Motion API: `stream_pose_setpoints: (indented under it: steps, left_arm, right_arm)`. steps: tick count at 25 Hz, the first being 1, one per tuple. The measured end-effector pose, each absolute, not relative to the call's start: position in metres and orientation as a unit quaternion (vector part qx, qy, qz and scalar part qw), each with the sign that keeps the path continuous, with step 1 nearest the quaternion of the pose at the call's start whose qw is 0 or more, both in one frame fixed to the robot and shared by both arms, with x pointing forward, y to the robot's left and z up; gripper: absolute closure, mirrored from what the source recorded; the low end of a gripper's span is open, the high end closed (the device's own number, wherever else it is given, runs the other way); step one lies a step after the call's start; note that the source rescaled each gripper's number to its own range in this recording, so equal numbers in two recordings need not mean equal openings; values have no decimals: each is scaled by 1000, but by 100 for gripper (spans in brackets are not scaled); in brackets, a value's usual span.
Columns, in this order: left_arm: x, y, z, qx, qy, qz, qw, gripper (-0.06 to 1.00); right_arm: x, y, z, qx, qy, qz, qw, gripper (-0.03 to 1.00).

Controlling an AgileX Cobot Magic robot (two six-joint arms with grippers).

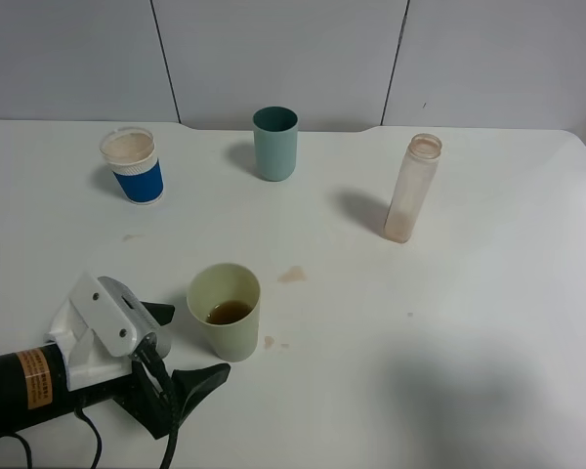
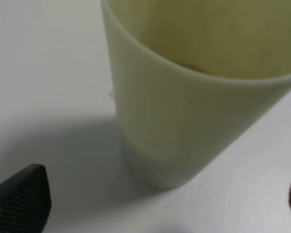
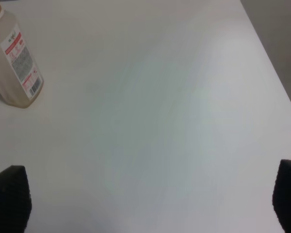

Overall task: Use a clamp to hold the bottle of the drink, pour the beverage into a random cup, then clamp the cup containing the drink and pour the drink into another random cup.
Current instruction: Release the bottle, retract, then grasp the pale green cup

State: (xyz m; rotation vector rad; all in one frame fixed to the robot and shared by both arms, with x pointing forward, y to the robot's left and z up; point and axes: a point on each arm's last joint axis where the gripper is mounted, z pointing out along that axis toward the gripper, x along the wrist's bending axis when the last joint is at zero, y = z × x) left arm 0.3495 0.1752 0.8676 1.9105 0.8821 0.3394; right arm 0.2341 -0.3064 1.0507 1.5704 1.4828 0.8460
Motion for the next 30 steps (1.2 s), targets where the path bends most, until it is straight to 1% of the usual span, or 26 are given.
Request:
stream_pose_setpoints:
  steps: [8,18,30]
  left_arm:
    - [352,173,859,794,364,137,468,-6]
    - [363,160,860,784,356,144,488,-6]
    - [370,150,859,781,348,147,497,-6]
  right_arm:
    - [234,-306,1051,621,586,334,400,-3]
    - [234,-306,1051,621,586,334,400,-3]
    - [234,-306,1051,621,586,334,400,-3]
